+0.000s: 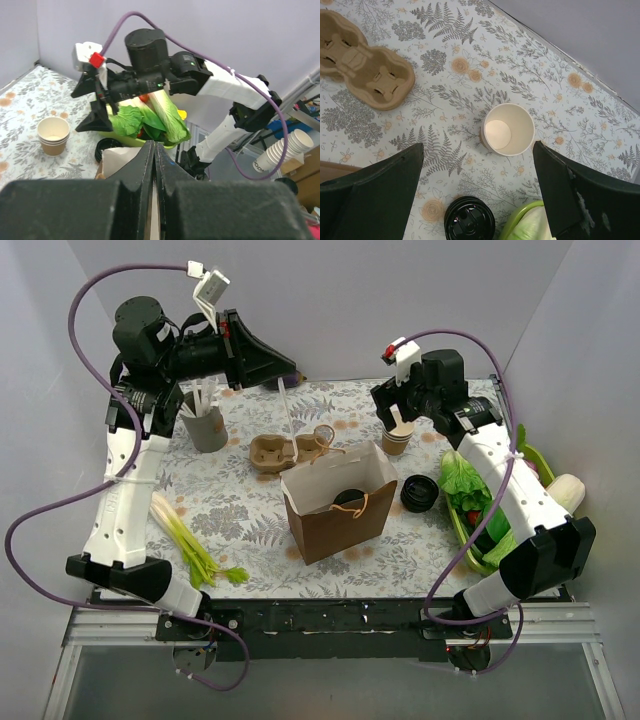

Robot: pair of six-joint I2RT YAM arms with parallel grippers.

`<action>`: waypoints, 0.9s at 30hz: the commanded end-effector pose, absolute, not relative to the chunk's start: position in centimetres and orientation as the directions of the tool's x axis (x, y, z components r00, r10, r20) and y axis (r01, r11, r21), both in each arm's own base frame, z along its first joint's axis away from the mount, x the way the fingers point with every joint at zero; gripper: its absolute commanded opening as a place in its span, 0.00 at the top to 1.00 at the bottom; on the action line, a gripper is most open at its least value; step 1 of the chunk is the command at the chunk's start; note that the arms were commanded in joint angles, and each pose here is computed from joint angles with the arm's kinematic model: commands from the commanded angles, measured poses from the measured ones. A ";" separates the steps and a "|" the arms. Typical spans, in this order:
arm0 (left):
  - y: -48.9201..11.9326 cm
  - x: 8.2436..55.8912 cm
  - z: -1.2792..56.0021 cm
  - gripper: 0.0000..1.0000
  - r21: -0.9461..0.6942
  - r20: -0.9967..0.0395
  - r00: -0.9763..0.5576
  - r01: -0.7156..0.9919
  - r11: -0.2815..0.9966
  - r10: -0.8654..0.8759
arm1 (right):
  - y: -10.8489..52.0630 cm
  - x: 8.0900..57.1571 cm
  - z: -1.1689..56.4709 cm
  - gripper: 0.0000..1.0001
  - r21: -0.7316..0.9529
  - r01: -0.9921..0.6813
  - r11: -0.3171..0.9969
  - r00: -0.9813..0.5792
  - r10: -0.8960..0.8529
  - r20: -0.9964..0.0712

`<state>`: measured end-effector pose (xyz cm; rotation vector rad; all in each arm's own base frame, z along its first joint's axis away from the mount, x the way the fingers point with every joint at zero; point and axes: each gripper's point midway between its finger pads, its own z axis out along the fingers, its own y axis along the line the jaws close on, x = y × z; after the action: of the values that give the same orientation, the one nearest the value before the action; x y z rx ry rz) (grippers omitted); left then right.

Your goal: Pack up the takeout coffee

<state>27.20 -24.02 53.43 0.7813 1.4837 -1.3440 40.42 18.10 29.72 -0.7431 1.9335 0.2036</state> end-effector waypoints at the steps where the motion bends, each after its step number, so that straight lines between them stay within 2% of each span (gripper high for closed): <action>1: -24.9 25.6 52.8 1.00 -0.381 -0.923 -0.368 0.914 0.142 -0.110 | 17.9 41.2 31.7 0.03 -0.182 -0.560 0.808 -0.251 -0.375 -0.892; 10: -27.8 26.1 46.8 1.00 -0.487 -0.873 -0.487 0.865 0.126 -0.030 | 17.6 41.3 31.7 0.03 -0.156 -0.562 0.813 -0.271 -0.358 -0.894; 11: -28.0 26.3 46.4 0.92 -0.493 -0.869 -0.494 0.860 0.131 -0.027 | 17.6 41.2 31.8 0.03 -0.156 -0.564 0.811 -0.267 -0.358 -0.895; 12: -28.0 26.6 46.2 0.61 -0.489 -0.871 -0.490 0.862 0.134 -0.026 | 17.8 40.9 31.8 0.02 -0.159 -0.584 0.796 -0.256 -0.366 -0.894; 16: -28.0 27.5 47.1 0.35 -0.410 -0.911 -0.411 0.900 0.150 -0.024 | 18.3 39.8 31.7 0.02 -0.140 -0.632 0.762 -0.263 -0.381 -0.886; 18: -27.6 28.3 47.9 0.29 -0.370 -0.928 -0.371 0.905 0.209 -0.035 | 18.7 38.7 31.5 0.02 -0.111 -0.666 0.738 -0.282 -0.387 -0.878; 21: -26.7 30.6 47.9 0.12 -0.316 -0.946 -0.321 0.889 0.330 -0.042 | 17.7 38.9 32.3 0.02 -0.079 -0.589 0.804 -0.338 -0.334 -0.880; 22: -26.4 31.3 47.9 0.10 -0.304 -0.950 -0.310 0.878 0.369 -0.046 | 16.4 39.5 32.8 0.02 -0.072 -0.496 0.865 -0.378 -0.290 -0.879; 25: -24.5 34.3 47.5 0.04 -0.265 -0.959 -0.277 0.803 0.533 -0.060 | 13.4 40.5 32.9 0.02 -0.115 -0.321 0.940 -0.447 -0.257 -0.857; 27: -23.0 36.0 46.9 0.02 -0.233 -0.965 -0.257 0.753 0.615 -0.051 | 12.4 40.7 34.2 0.02 -0.135 -0.258 0.957 -0.436 -0.240 -0.867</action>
<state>32.37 -26.64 47.13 0.7279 1.6284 -1.1346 39.82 15.88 31.19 -0.5868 2.0421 0.1936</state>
